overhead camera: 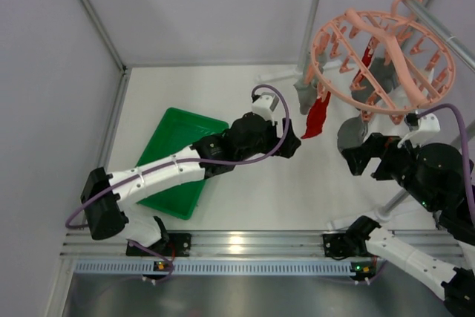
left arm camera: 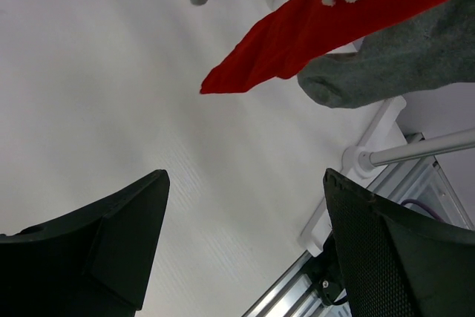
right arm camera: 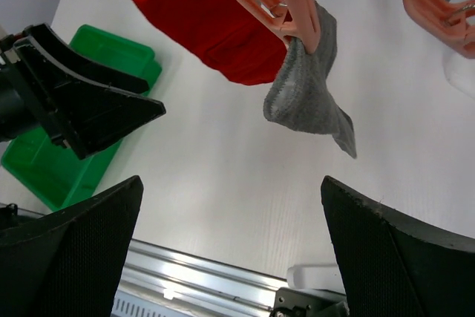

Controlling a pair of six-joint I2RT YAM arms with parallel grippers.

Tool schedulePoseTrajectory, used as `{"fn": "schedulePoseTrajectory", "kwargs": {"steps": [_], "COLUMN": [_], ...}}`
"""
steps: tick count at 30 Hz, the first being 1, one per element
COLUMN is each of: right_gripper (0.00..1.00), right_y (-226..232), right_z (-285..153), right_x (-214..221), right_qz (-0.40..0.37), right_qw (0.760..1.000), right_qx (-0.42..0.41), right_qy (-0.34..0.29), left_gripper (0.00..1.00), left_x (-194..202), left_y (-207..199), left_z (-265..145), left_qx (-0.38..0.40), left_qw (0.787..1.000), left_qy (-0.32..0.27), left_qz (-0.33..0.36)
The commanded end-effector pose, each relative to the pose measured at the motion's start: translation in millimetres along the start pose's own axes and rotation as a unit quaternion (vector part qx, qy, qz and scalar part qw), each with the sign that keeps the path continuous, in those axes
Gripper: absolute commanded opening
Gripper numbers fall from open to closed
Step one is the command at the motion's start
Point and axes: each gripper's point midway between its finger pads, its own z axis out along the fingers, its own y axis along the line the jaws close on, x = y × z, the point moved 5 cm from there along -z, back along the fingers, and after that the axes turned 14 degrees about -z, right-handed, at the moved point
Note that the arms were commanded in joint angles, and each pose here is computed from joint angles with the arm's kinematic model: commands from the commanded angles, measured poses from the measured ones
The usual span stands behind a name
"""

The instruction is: Remove the socks clipped to the hanger

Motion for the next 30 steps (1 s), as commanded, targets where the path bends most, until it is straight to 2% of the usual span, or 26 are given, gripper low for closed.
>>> {"fn": "schedulePoseTrajectory", "kwargs": {"steps": [1, 4, 7, 15, 17, 23, 24, 25, 27, 28, 30], "right_gripper": [0.99, 1.00, 0.99, 0.99, 0.96, 0.73, 0.68, 0.58, 0.51, 0.41, 0.33], "right_y": [-7, -6, -7, -15, -15, -10, -9, -8, -9, -9, -11], "right_z": [5, 11, 24, 54, 62, 79, 82, 83, 86, 88, 90], "right_x": [-6, -11, -13, -10, -8, -5, -7, -7, -6, -8, -7], "right_qz": [-0.022, -0.034, -0.040, -0.053, -0.054, -0.065, -0.066, -0.067, -0.070, -0.069, -0.070], "right_qw": [0.999, 0.999, 0.997, 0.989, 0.989, 0.988, 0.988, 0.988, 0.987, 0.986, 0.985], "right_qx": [0.036, 0.042, 0.067, 0.135, 0.140, 0.139, 0.139, 0.139, 0.145, 0.146, 0.155], "right_qy": [0.003, -0.001, 0.000, -0.009, -0.014, -0.016, -0.019, -0.020, -0.022, -0.027, -0.028], "left_gripper": [0.88, 0.87, 0.86, 0.86, 0.86, 0.86, 0.86, 0.86, 0.86, 0.86, 0.86], "left_x": [-14, -5, 2, 16, 15, 10, 10, 10, 10, 11, 13], "left_y": [-22, -38, -41, -21, -20, -13, -12, -13, -13, -14, -15], "left_z": [5, 10, 14, -3, -11, -25, -26, -27, -28, -29, -28], "left_qx": [0.044, 0.068, 0.049, 0.047, 0.050, 0.047, 0.046, 0.047, 0.047, 0.048, 0.049], "left_qw": [0.998, 0.997, 0.997, 0.996, 0.996, 0.994, 0.994, 0.994, 0.994, 0.994, 0.994], "left_qy": [-0.030, -0.031, -0.050, -0.061, -0.066, -0.082, -0.084, -0.085, -0.087, -0.085, -0.083], "left_qz": [-0.016, -0.012, -0.016, -0.044, -0.046, -0.045, -0.046, -0.044, -0.043, -0.043, -0.042]}}
